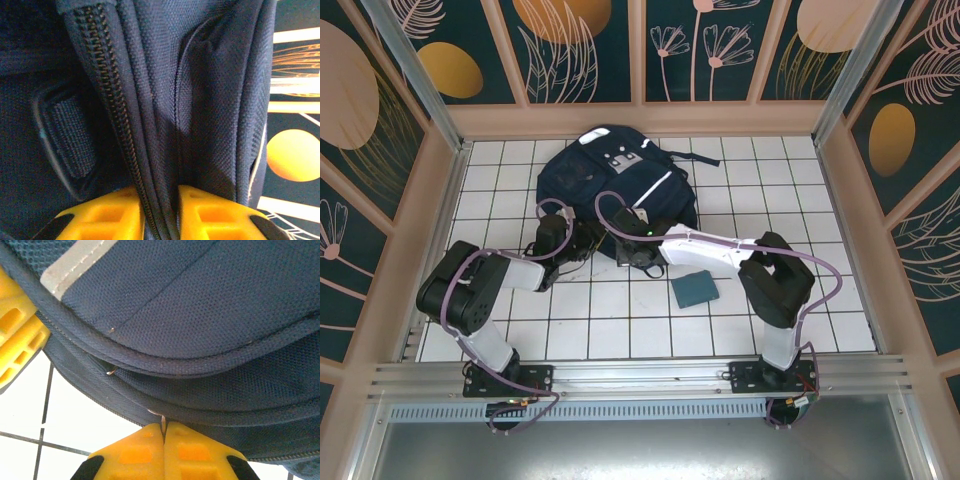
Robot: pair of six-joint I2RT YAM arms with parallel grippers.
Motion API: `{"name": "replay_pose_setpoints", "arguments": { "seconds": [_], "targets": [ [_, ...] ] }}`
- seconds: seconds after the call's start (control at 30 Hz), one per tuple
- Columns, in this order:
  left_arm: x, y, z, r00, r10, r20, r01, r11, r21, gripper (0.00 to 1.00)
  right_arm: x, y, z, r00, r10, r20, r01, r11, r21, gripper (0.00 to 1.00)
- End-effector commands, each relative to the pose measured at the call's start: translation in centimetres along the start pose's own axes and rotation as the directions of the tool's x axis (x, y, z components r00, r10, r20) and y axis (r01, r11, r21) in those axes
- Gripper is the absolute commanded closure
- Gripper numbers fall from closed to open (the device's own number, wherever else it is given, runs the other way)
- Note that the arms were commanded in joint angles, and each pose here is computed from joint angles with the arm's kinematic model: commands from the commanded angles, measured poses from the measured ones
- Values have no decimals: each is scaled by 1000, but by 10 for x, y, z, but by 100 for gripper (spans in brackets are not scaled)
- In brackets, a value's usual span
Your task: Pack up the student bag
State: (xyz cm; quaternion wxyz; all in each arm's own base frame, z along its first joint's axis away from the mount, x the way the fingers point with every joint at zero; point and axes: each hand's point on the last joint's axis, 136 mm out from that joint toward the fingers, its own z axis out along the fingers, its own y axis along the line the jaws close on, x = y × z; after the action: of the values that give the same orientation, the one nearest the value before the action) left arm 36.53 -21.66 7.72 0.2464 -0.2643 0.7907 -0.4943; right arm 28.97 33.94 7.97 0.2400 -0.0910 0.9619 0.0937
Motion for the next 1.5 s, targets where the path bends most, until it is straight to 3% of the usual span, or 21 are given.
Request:
{"name": "replay_pose_setpoints", "arguments": {
  "seconds": [0.0,0.17,0.37,0.53,0.8,0.93,1.03,1.37,1.47],
  "targets": [
    [-11,-4,3,998,4,55,-4,1000,-2,86,-4,-29,-11,1000,-13,28,10,996,92,100],
    [-20,5,-6,994,45,100,-38,997,-73,97,-7,-97,-12,998,-44,41,32,967,254,100],
    [-31,14,-24,988,81,132,-65,990,-122,100,-40,-140,-13,994,-56,95,29,964,264,100],
    [-41,21,-41,981,117,157,-89,981,-174,100,-65,-117,-18,983,-129,131,107,980,166,100],
    [-67,27,-71,960,201,195,-146,953,-265,100,-52,-82,-30,969,-214,124,219,975,-27,100],
    [-70,21,-70,957,223,186,-169,948,-270,100,-42,-69,-29,962,-255,99,264,960,-96,67],
    [-70,19,-68,958,223,179,-171,950,-262,100,-39,-61,-24,953,-293,79,301,948,-100,56],
    [-70,18,-68,959,225,173,-175,948,-265,100,-36,-69,5,945,-327,11,327,944,-41,56],
    [-71,17,-70,956,230,180,-178,947,-267,100,-32,-69,11,942,-336,-11,335,941,-41,63]
  ]
}}
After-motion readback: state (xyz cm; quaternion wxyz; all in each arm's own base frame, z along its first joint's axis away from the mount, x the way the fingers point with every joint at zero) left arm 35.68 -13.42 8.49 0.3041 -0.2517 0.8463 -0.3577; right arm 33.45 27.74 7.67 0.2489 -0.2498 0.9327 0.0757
